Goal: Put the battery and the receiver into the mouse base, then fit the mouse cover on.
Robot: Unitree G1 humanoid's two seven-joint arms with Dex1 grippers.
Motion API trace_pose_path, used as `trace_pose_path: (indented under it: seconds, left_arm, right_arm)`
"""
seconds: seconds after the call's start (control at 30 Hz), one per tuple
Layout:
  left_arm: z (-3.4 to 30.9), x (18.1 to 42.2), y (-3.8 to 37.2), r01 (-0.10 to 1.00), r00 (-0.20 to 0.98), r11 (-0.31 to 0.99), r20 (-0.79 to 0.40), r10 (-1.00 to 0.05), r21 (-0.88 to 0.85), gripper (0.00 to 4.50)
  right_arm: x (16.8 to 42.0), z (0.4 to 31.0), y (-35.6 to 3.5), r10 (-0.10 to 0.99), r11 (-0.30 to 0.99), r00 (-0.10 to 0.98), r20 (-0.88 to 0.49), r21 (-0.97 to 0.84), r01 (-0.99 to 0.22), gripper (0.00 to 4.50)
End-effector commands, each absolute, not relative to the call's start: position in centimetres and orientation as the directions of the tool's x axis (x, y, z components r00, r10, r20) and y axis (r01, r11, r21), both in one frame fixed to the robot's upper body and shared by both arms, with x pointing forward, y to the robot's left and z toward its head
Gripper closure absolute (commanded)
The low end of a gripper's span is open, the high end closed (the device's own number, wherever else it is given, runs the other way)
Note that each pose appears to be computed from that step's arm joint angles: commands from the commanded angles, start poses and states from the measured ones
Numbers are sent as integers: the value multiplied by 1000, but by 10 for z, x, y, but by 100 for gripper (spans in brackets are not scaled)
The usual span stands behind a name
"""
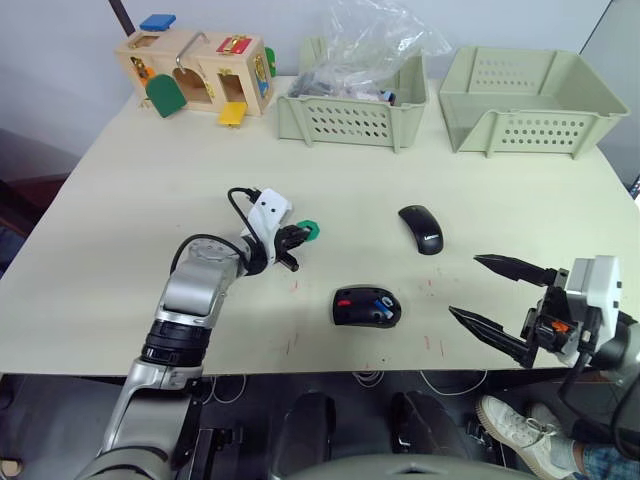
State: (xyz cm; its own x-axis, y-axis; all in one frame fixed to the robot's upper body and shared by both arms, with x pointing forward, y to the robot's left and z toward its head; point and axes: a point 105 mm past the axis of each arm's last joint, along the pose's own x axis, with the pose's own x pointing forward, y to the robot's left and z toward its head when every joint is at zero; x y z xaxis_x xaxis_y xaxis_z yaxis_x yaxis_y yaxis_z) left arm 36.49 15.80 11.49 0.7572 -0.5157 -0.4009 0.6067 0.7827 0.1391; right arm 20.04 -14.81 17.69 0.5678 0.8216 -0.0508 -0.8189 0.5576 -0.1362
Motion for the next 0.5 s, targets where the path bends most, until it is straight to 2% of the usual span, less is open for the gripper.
trace_pose_path:
  seconds: [0.03, 0.13, 0.23, 0.33, 0.47, 0.5]
  left_arm:
    - [162, 348, 151, 726, 683, 671, -274, -677, 149, 446]
    - [177, 331, 147, 810, 586, 554, -272, -763, 189, 446]
    - [192, 317, 146, 862, 502, 456, -256, -826, 221, 446]
    - [207, 305, 140, 892, 416, 341, -244, -876, 297, 446]
    - [213, 297, 135, 895, 359, 255, -252, -899, 365, 446]
    - [219, 295, 133, 895, 332, 221, -250, -910, 387, 446]
  right_arm:
    - [201, 186, -132, 847, 522, 530, -43, -123, -844, 0]
    - [210, 189, -124, 843, 527, 536, -54, -121, -841, 0]
    - [214, 200, -109, 875, 479, 482, -37, -72, -875, 0]
    - [236, 196, -108, 806, 558, 564, -183, -86, -825, 0]
    - [232, 208, -93, 875, 462, 442, -198, 67, -884, 0]
    - [241, 215, -88, 881, 462, 439, -179, 117, -879, 0]
